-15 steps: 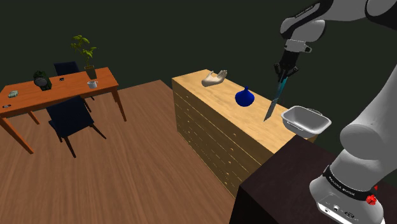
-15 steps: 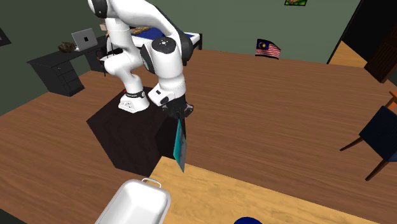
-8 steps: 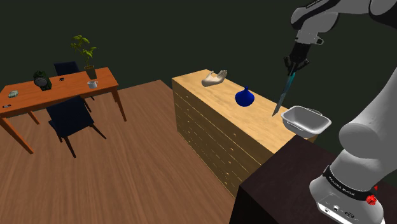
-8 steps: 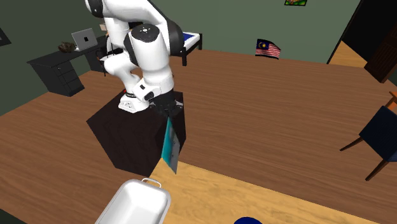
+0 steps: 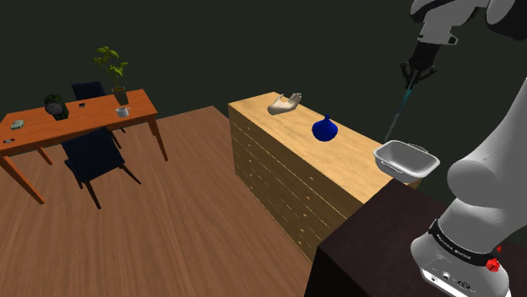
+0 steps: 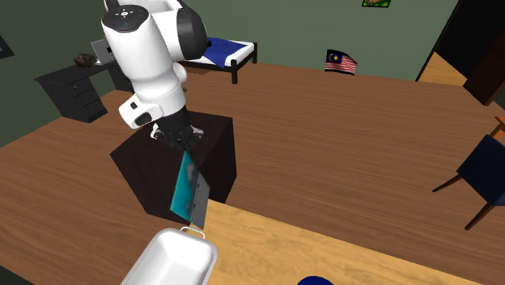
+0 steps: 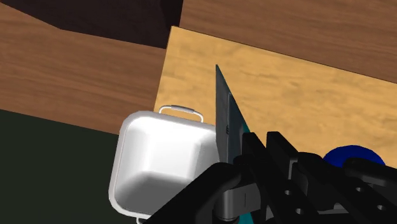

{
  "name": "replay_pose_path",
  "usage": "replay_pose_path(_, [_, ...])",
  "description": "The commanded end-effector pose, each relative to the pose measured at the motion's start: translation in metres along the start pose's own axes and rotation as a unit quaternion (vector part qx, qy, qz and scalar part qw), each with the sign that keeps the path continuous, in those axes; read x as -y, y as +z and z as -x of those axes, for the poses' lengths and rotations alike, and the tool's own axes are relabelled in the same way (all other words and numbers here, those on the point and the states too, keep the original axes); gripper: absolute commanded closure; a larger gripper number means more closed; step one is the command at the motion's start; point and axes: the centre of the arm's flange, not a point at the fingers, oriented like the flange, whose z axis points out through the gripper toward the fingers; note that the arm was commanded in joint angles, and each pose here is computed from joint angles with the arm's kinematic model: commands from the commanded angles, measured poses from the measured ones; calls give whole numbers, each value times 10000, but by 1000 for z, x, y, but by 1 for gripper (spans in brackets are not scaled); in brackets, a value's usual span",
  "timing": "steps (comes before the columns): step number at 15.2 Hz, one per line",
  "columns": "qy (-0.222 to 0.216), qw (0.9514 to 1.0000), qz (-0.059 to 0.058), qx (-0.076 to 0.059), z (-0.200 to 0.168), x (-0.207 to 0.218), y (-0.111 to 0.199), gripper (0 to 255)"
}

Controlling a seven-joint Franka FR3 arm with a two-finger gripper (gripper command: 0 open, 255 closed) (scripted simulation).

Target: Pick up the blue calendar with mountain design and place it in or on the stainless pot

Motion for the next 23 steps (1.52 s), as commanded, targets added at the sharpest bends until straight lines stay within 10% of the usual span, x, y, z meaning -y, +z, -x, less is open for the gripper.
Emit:
replay_pose_path(1, [-7,10000,2,1,-15,-16,-18,255])
replay_pose_path(9, [-7,10000,2,1,-75,-80,-82,255])
replay_pose_path(23, [-7,10000,2,1,-87,-82,-9,255])
